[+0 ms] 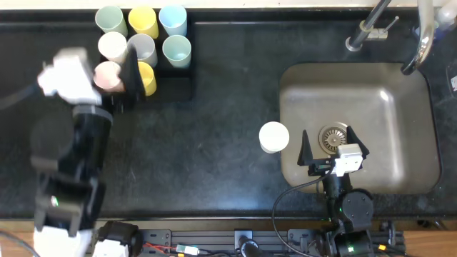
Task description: Store Cups
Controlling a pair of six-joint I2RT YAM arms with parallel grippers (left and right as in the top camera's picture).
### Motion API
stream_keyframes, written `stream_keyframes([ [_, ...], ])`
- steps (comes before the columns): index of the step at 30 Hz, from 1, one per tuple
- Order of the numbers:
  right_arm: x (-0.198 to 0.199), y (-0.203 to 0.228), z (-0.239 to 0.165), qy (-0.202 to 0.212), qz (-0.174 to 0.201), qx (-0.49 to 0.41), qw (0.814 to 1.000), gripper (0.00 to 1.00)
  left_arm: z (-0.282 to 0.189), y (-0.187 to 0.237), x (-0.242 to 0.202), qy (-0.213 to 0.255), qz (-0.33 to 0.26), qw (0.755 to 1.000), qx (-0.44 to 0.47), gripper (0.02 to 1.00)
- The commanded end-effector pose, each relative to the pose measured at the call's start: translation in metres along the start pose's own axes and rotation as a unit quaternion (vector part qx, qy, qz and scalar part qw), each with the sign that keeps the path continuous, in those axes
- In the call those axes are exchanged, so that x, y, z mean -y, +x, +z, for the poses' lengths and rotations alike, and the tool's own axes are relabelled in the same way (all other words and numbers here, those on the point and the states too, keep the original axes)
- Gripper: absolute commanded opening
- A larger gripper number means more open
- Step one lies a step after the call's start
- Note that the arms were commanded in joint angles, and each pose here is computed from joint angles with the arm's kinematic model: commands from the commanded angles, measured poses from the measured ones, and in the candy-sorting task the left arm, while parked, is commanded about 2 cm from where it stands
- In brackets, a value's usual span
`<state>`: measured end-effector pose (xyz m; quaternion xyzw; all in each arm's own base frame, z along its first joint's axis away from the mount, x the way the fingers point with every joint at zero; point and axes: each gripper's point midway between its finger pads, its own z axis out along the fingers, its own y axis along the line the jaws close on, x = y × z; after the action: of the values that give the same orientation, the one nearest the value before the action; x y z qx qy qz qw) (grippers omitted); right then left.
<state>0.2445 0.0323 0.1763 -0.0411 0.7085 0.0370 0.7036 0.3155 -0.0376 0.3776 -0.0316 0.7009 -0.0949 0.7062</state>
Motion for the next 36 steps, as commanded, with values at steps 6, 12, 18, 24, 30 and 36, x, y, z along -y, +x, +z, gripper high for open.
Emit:
stream_keyframes([
  [6, 0.000, 0.003, 0.000, 0.000, 0.000, 0.001, 1.000, 0.996, -0.073, 0.075, -0.010, 0.044, 0.024, 0.997, 0.058, 1.000],
  [12, 0.000, 0.003, 0.000, 0.000, 0.000, 0.001, 1.000, 0.996, -0.087, 0.108, -0.019, 0.040, 0.022, 0.996, 0.082, 1.000],
  [18, 0.000, 0.003, 0.000, 0.000, 0.000, 0.001, 1.000, 0.993, -0.079, 0.149, -0.021, 0.056, 0.023, 0.995, 0.083, 0.998],
  [24, 0.000, 0.003, 0.000, 0.000, 0.000, 0.001, 1.000, 0.996, -0.075, 0.185, -0.032, 0.037, 0.023, 0.999, 0.015, 1.000],
  [30, 0.000, 0.003, 0.000, 0.000, 0.000, 0.001, 1.000, 0.998, -0.075, 0.215, -0.037, 0.027, 0.020, 0.998, -0.047, 1.000],
  [36, 0.000, 0.003, 0.000, 0.000, 0.000, 0.001, 1.000, 0.998, -0.075, 0.215, -0.038, 0.026, 0.020, 0.998, -0.049, 1.000],
])
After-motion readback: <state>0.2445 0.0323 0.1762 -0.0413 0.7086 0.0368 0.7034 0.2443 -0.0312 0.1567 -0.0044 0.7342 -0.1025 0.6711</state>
